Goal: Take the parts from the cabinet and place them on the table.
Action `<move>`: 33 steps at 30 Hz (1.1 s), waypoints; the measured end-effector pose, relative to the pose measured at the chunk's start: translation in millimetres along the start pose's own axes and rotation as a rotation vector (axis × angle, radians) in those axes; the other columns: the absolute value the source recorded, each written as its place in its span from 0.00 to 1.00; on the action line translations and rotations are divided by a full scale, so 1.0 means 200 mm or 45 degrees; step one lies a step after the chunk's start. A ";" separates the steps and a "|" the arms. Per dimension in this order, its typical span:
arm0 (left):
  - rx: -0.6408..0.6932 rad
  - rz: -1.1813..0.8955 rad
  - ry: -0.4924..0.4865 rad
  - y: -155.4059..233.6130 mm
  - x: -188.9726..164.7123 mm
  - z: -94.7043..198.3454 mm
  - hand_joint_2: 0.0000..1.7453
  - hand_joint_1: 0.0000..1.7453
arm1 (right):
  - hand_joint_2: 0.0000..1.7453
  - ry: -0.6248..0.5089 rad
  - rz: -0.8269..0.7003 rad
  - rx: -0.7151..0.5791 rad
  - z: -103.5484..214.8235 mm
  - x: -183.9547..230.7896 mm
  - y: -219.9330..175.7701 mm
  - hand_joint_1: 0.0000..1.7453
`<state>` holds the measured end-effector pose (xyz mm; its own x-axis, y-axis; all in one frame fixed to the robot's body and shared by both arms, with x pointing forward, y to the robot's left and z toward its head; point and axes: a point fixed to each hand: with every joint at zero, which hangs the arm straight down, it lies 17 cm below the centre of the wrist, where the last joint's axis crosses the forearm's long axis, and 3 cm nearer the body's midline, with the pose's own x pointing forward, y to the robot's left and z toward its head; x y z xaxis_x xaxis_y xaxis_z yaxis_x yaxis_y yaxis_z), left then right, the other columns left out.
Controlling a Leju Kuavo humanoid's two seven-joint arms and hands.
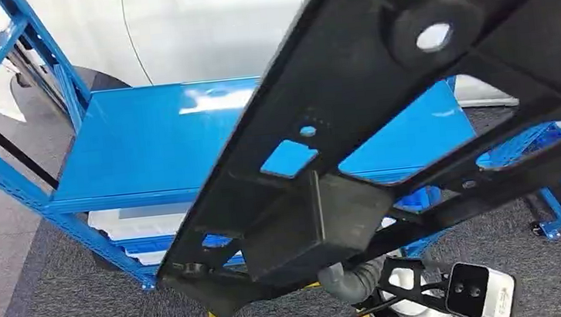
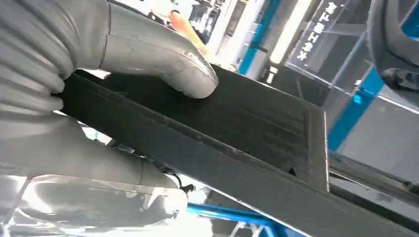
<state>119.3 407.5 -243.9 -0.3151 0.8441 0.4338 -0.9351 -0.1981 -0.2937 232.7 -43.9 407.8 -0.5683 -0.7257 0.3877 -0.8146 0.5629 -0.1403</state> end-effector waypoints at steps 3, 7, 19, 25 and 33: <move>0.005 -0.003 0.014 0.01 -0.01 0.00 1.00 0.00 | 1.00 0.024 -0.014 0.003 0.04 -0.01 0.01 1.00; 0.008 -0.004 0.025 0.02 -0.01 0.00 1.00 0.00 | 1.00 0.038 -0.022 -0.002 0.07 -0.01 0.00 1.00; 0.035 -0.015 0.025 0.06 -0.01 0.00 1.00 0.00 | 1.00 0.046 -0.043 0.034 0.11 0.02 -0.01 1.00; 0.007 -0.006 -0.005 0.01 0.03 -0.01 1.00 0.00 | 1.00 0.043 -0.005 0.020 0.11 0.03 -0.05 1.00; -0.009 -0.001 -0.023 -0.01 0.05 -0.02 1.00 0.00 | 1.00 0.033 0.029 -0.002 0.13 0.08 -0.09 1.00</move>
<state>118.7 419.1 -241.6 -0.3169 0.8352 0.4494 -0.9343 -0.1934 -0.2995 235.5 -77.0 393.1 -0.5833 -0.7023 0.4080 -0.8013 0.5797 -0.1477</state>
